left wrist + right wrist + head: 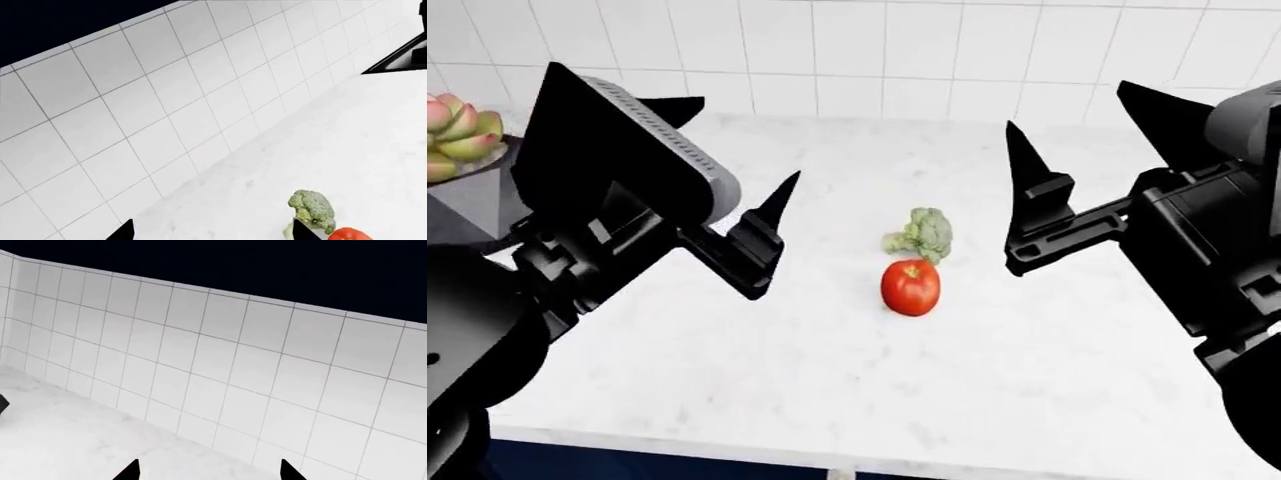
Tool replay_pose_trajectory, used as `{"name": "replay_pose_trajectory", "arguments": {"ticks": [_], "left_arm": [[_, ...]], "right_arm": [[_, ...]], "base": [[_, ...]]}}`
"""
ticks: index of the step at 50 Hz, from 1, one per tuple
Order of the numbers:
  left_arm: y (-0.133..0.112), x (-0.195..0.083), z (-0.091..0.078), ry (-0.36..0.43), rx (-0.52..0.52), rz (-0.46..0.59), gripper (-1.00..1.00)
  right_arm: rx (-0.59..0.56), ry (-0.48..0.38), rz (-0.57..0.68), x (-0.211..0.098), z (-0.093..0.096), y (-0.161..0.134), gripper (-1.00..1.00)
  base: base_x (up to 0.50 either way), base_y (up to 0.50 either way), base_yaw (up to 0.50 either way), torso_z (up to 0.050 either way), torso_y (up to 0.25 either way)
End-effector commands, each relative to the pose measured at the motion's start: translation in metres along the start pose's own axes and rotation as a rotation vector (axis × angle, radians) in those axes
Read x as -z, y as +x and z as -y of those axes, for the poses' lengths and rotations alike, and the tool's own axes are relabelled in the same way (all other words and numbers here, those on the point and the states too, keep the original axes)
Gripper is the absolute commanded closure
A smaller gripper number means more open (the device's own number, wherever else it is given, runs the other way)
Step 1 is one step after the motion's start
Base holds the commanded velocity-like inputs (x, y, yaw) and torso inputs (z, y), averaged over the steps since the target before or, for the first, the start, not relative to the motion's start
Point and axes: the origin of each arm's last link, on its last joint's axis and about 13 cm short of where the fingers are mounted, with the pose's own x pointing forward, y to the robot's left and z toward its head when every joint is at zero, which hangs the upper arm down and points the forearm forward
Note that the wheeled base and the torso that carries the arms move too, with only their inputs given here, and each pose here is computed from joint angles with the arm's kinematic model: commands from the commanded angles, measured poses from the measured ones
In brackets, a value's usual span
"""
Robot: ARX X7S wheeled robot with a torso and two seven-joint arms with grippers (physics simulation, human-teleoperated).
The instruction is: Pick the broccoli, tomato from the counter and place them in the cabinet. Then close the cabinet.
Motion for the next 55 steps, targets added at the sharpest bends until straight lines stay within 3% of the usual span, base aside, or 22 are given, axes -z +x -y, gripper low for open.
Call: {"name": "replay_pose_trajectory", "arguments": {"ticks": [1, 28, 37, 47, 55], "left_arm": [[0.000, -0.013, -0.012, 0.022, 0.076, -0.049, -1.00], [-0.009, -0.009, -0.006, 0.038, 0.089, -0.050, -1.00], [-0.012, -0.010, -0.006, 0.043, 0.093, -0.049, -1.00], [-0.013, -0.008, -0.005, 0.038, 0.091, -0.050, -1.00], [-0.014, -0.006, -0.006, 0.037, 0.089, -0.051, -1.00]], "right_arm": [[-0.014, -0.017, -0.015, 0.004, -0.002, 0.002, -1.00], [-0.014, -0.028, -0.002, -0.002, -0.002, 0.002, -1.00], [0.008, 0.008, 0.003, -0.007, 0.001, 0.001, -1.00], [0.006, 0.004, 0.001, -0.010, 0.001, -0.002, -1.00], [-0.006, -0.017, -0.005, -0.011, 0.001, -0.001, -1.00]], "base": [[0.23, 0.07, 0.00, 0.000, 0.000], [0.26, 0.19, 0.00, 0.000, 0.000], [0.07, 0.02, 0.00, 0.000, 0.000], [0.00, 0.00, -0.42, 0.000, 0.000], [0.17, 0.01, 0.00, 0.000, 0.000]]}}
